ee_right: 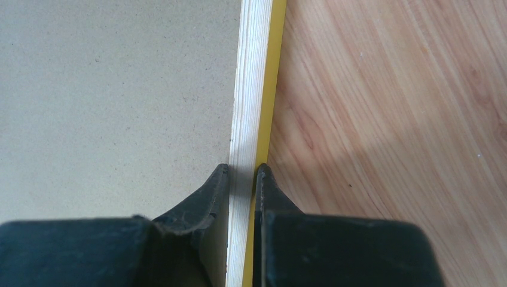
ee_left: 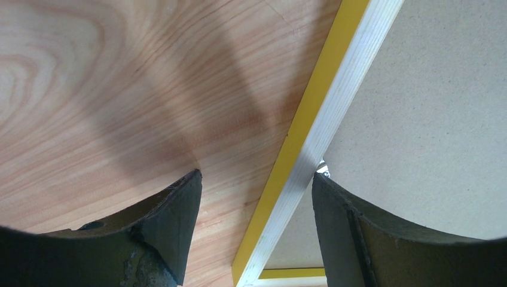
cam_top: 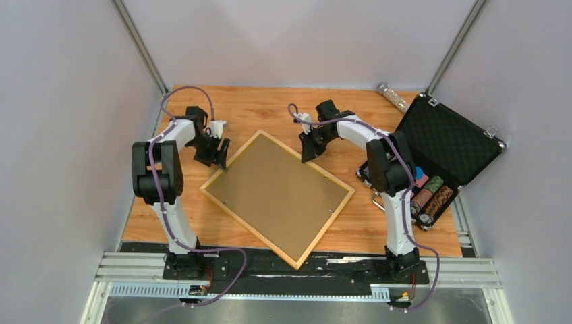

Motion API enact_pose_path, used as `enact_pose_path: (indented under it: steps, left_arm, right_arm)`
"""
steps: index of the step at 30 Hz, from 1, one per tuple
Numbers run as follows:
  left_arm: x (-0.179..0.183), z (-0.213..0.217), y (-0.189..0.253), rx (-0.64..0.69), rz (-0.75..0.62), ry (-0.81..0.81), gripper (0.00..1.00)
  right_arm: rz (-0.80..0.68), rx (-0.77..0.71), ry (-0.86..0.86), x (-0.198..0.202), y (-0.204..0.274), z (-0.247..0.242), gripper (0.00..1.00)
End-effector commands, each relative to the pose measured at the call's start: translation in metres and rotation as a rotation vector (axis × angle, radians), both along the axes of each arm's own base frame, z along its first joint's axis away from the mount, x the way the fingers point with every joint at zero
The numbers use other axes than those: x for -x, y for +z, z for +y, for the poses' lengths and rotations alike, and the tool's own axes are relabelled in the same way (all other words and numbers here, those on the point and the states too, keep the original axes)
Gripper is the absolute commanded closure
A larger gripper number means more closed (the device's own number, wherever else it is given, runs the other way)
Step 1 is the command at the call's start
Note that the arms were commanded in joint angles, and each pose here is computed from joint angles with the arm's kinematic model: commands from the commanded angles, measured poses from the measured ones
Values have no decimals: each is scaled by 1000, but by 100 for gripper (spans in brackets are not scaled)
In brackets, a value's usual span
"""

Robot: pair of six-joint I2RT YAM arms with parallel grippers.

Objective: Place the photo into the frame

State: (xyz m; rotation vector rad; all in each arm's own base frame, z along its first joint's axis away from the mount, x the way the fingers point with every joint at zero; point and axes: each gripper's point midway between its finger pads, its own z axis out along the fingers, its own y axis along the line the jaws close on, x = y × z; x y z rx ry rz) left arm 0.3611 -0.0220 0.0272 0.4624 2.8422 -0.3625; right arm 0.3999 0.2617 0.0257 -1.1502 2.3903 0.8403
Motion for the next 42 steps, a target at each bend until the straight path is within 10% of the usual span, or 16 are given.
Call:
enact_pose_path:
  steps: [1,14,42]
  left_arm:
    - [-14,-4,15,35,-63,31,25]
    - [-16,-2,0,-50,-91,18,29]
    - [16,7,-16,-243,-143,-107,73]
  right_arm:
    - [128,207,-16,27,-61,-45,99]
    - [128,207,-14,27,-61,-46,99]
    - [127,206,-15,26,-61,-46,99]
